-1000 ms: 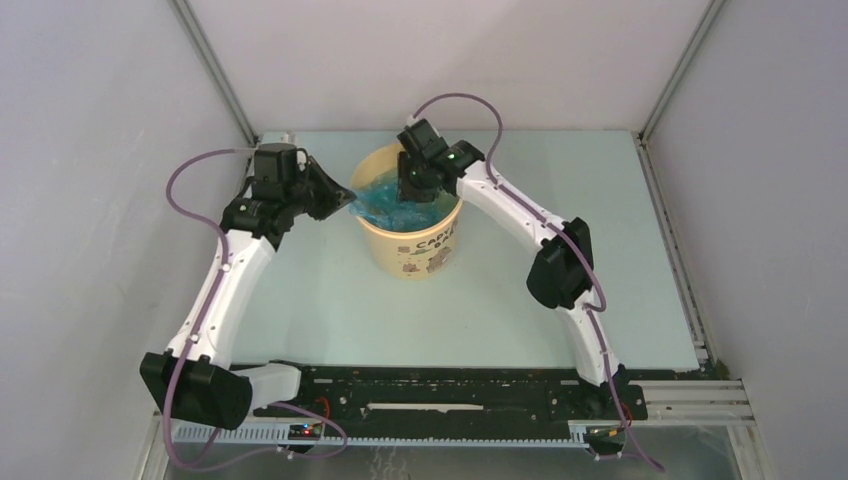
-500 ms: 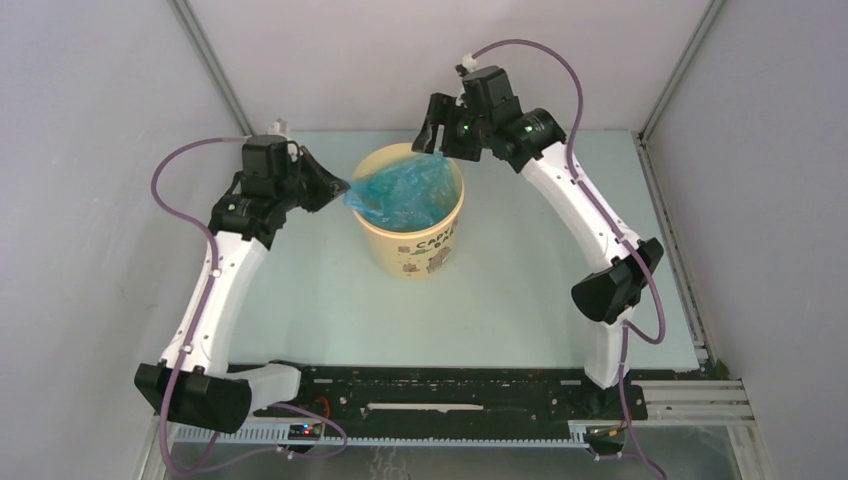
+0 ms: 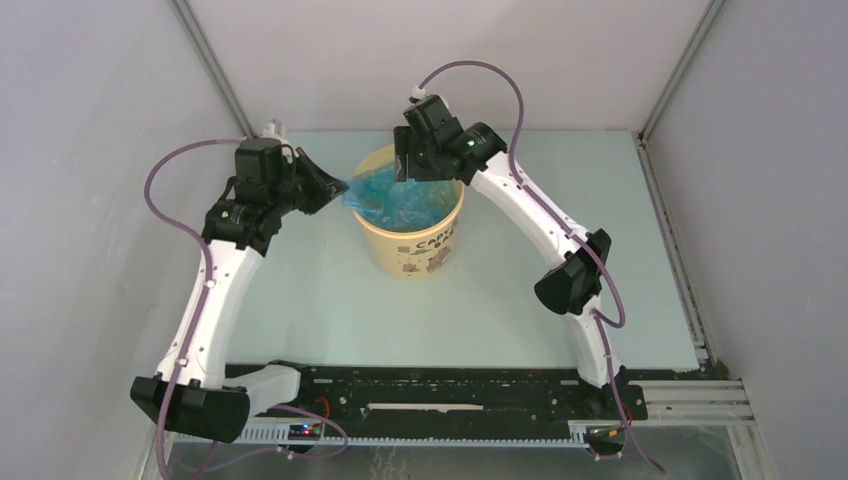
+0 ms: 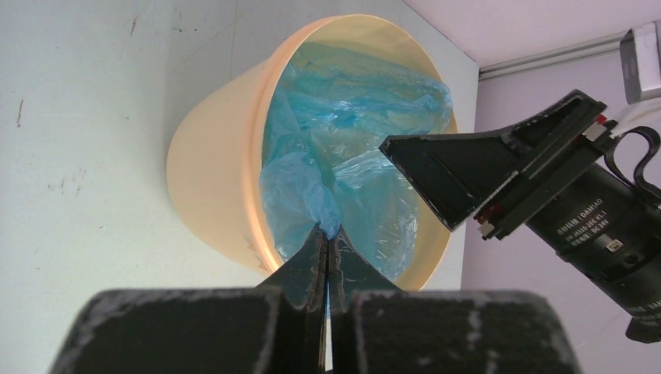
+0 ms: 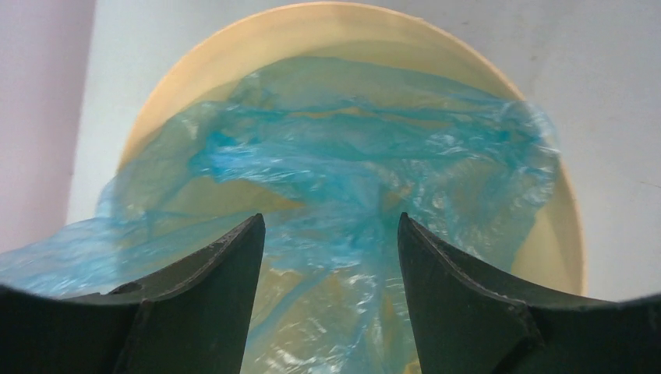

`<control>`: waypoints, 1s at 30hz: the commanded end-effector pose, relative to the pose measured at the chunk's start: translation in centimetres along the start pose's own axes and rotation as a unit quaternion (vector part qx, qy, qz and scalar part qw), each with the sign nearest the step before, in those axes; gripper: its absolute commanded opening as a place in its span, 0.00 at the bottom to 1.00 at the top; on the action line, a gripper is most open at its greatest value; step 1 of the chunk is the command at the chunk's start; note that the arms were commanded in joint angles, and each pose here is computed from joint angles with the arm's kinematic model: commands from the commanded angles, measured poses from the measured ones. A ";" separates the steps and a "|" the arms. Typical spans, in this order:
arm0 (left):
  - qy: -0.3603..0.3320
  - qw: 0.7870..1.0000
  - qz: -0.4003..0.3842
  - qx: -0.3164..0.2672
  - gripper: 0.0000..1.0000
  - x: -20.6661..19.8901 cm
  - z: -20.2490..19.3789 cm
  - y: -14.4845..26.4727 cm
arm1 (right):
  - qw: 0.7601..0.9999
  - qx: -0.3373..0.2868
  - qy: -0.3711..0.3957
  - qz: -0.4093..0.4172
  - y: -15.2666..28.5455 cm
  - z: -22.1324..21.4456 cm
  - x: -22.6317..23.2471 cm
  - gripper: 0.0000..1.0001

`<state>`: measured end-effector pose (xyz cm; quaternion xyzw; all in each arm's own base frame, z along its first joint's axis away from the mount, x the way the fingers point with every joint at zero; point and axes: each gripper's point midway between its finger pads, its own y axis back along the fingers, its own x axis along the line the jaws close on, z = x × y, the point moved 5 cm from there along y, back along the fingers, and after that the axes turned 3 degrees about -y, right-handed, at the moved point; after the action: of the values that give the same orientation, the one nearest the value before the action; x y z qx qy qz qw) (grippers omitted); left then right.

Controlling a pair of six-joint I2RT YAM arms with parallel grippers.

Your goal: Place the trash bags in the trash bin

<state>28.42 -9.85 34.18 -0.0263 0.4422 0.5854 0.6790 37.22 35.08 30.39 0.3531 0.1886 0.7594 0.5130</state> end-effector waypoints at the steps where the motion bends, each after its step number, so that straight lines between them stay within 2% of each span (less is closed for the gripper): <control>1: 0.000 1.000 -0.009 0.001 0.00 -0.1 -0.1 0.5 | 0.997 -0.045 0.026 -0.052 0.8 1.4 -1.1 0.70; 6: -0.002 1.000 -0.005 -0.002 0.00 0.0 0.0 0.6 | 0.997 -0.060 0.033 -0.044 2.0 2.1 -0.6 0.39; 10: 0.003 1.000 0.011 0.001 0.03 0.6 0.0 0.6 | 0.996 -0.076 0.041 -0.016 4.9 3.3 -0.2 0.08; 12: 0.006 1.000 0.016 0.004 0.16 0.9 0.0 0.6 | 0.997 -0.060 0.038 0.037 6.6 3.3 0.3 0.00; 15: 0.008 1.000 0.015 0.008 0.41 1.0 -0.3 0.8 | 0.995 -0.038 0.020 0.094 8.6 2.7 0.4 0.00; 19: 0.020 1.000 0.022 0.009 0.66 1.1 -0.8 1.8 | 0.990 -0.023 -0.019 0.134 10.3 2.1 -0.3 0.00; 20: 0.025 0.999 0.023 0.010 0.76 1.1 -0.9 2.1 | 0.989 -0.021 -0.028 0.141 10.5 2.0 -0.5 0.00; 21: 0.028 0.999 0.024 0.010 0.80 1.2 -1.0 2.3 | 0.988 -0.025 -0.035 0.149 11.1 2.2 -0.7 0.00; 24: 0.042 0.999 0.010 0.025 0.81 0.9 -1.6 2.4 | 0.987 -0.019 -0.039 0.155 11.4 1.8 -1.1 0.00; 28: 0.058 0.998 -0.001 0.038 0.61 0.8 -2.2 2.1 | 0.986 -0.009 -0.043 0.160 11.6 1.1 -1.6 0.00; 30: 0.057 0.998 0.006 0.040 0.47 1.1 -2.5 2.1 | 0.985 -0.006 -0.050 0.165 11.9 0.9 -1.8 0.00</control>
<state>25.68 -9.51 33.60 -0.0274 0.4873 0.5779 0.6540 31.49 28.41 37.40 0.3970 0.1161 0.8082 0.4193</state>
